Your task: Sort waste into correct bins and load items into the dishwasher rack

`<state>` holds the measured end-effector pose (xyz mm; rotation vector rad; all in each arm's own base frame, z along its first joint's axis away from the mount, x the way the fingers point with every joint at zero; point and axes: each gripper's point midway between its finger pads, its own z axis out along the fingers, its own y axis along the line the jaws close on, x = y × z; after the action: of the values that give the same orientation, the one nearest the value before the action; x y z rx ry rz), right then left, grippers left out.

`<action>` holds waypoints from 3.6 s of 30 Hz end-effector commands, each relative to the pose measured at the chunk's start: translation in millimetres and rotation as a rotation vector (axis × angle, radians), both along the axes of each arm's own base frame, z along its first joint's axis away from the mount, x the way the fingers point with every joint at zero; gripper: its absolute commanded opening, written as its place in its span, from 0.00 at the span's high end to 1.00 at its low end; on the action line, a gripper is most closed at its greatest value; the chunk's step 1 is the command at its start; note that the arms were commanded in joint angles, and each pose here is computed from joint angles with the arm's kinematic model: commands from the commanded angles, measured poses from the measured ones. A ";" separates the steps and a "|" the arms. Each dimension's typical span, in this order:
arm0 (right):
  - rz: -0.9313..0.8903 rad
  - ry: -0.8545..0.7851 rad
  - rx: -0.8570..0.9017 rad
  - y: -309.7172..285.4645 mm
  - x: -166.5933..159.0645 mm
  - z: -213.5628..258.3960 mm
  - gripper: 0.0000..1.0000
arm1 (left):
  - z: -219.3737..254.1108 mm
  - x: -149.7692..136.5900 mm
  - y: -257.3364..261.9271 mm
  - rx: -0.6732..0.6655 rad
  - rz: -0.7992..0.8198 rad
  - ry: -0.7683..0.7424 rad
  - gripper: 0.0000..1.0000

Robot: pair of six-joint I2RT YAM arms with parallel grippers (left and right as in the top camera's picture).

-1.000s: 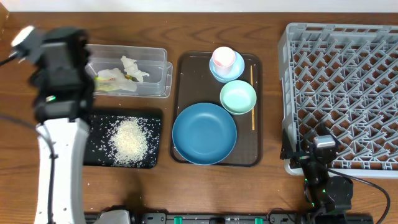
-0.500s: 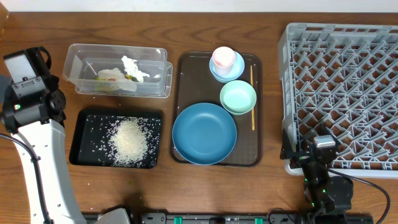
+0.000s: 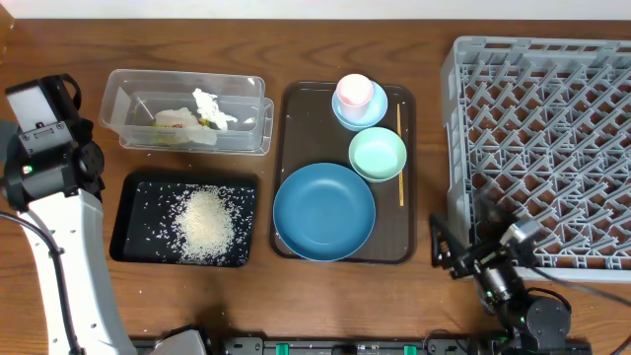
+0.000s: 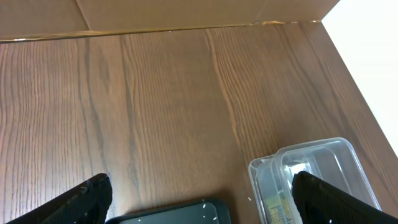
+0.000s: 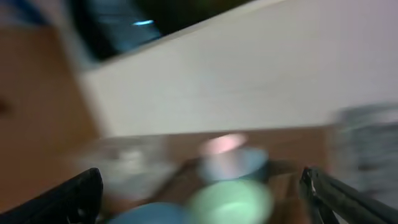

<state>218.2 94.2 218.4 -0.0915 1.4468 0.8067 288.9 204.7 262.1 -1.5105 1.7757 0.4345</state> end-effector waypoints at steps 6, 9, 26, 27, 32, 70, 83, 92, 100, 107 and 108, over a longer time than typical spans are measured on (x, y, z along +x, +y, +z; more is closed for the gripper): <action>0.220 0.108 0.423 12.8 -20.9 39.7 0.01 | -0.3 -0.7 1.2 -0.004 0.007 0.000 0.06; 0.237 -0.023 0.426 9.9 -34.2 73.9 0.01 | -0.3 -0.7 1.2 -0.004 0.007 0.000 0.06; 0.497 0.183 -0.083 94.0 11.1 182.8 0.01 | -0.3 -0.7 1.2 -0.004 0.007 0.000 0.05; 0.487 0.220 -0.135 105.4 19.2 175.8 0.01 | -0.3 -0.7 1.2 -0.004 0.007 0.000 0.06; 0.342 0.401 -0.516 166.8 44.1 107.8 0.01 | -0.3 -0.7 1.2 -0.004 0.007 0.000 0.06; 0.475 0.810 -1.332 295.4 -22.5 -187.4 0.49 | -0.3 -0.7 1.2 -0.004 0.007 0.000 0.05; 0.468 0.761 -1.255 293.6 -16.9 -140.6 0.48 | -0.3 -0.7 1.2 -0.004 0.007 0.000 0.05; 0.430 0.826 -1.341 276.7 -13.5 -174.1 0.59 | -0.3 -0.7 1.2 -0.004 0.007 0.000 0.05; 0.417 0.824 -1.341 277.8 -8.7 -180.3 0.57 | -0.3 -0.7 1.2 -0.004 0.007 0.000 0.05; 0.403 0.847 -1.359 274.8 -5.5 -194.5 0.55 | -0.3 -0.7 1.2 -0.004 0.007 0.000 0.05; 0.390 0.858 -1.351 274.3 -5.3 -195.1 0.60 | -0.3 -0.7 1.2 -0.004 0.007 0.000 0.05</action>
<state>205.3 375.3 35.2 -1.2367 2.5976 0.0167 289.3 204.4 261.6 -1.5105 1.7782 0.4320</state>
